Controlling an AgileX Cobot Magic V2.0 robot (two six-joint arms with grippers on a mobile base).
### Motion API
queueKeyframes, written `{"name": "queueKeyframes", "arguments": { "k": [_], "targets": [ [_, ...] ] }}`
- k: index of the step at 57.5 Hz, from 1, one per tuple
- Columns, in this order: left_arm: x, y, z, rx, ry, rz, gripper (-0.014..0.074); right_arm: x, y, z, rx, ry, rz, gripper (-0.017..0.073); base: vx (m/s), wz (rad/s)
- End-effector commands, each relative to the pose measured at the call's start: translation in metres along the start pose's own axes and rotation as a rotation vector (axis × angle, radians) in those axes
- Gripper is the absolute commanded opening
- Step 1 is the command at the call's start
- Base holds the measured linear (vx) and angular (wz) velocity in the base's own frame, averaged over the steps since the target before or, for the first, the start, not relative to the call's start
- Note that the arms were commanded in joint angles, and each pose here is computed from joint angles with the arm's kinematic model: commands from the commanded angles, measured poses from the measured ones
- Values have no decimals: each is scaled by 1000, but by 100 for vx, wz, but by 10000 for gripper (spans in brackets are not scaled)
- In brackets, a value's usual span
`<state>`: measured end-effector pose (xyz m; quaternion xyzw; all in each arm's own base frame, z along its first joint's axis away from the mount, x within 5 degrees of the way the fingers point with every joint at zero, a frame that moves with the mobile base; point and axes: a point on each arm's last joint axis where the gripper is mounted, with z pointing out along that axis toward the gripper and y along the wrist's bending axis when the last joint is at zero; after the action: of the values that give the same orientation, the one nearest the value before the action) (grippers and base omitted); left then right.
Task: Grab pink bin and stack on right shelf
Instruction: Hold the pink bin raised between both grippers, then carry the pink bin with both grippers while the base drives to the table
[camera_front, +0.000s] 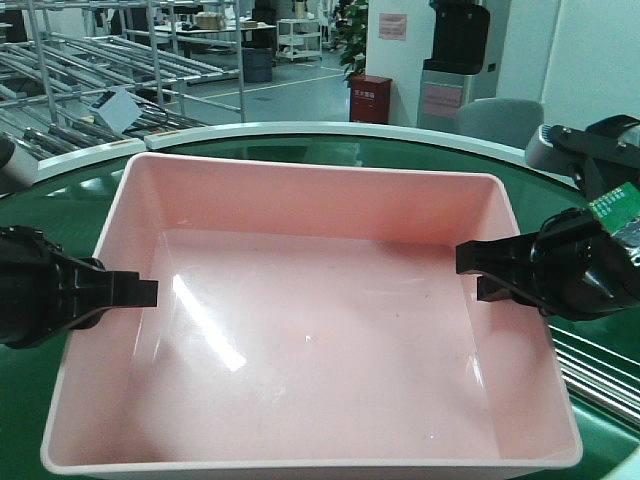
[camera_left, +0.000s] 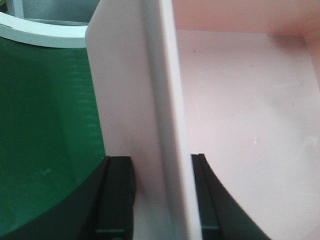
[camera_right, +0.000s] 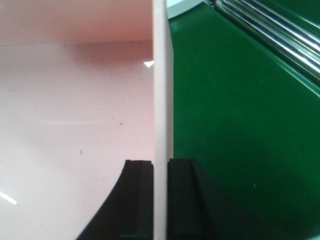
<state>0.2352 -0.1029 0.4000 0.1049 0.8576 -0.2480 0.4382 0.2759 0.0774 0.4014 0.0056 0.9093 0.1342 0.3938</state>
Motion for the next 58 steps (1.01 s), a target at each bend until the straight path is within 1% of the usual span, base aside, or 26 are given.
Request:
{"name": "queueKeyframes", "arguments": {
  "k": [1,27,42,58],
  "targets": [
    [-16,-13,-19,59,-139,-38,-5,-16,3,-19,-27,-146,-12,-9,-28,-13],
    [-16,-13,-19,59,-140,-38,-5,-16,3,-19,-27,-146,-12,-9,-31,-21],
    [-16,-13,-20,60,-141,-38,-5,-16,3,-19,-27,-146,-12,-9,-24,-54],
    [-16,-13,-20,60,-141,-38,-5,-16,3,-19,-26,-141,-12,-9,-17,-73]
  ]
}}
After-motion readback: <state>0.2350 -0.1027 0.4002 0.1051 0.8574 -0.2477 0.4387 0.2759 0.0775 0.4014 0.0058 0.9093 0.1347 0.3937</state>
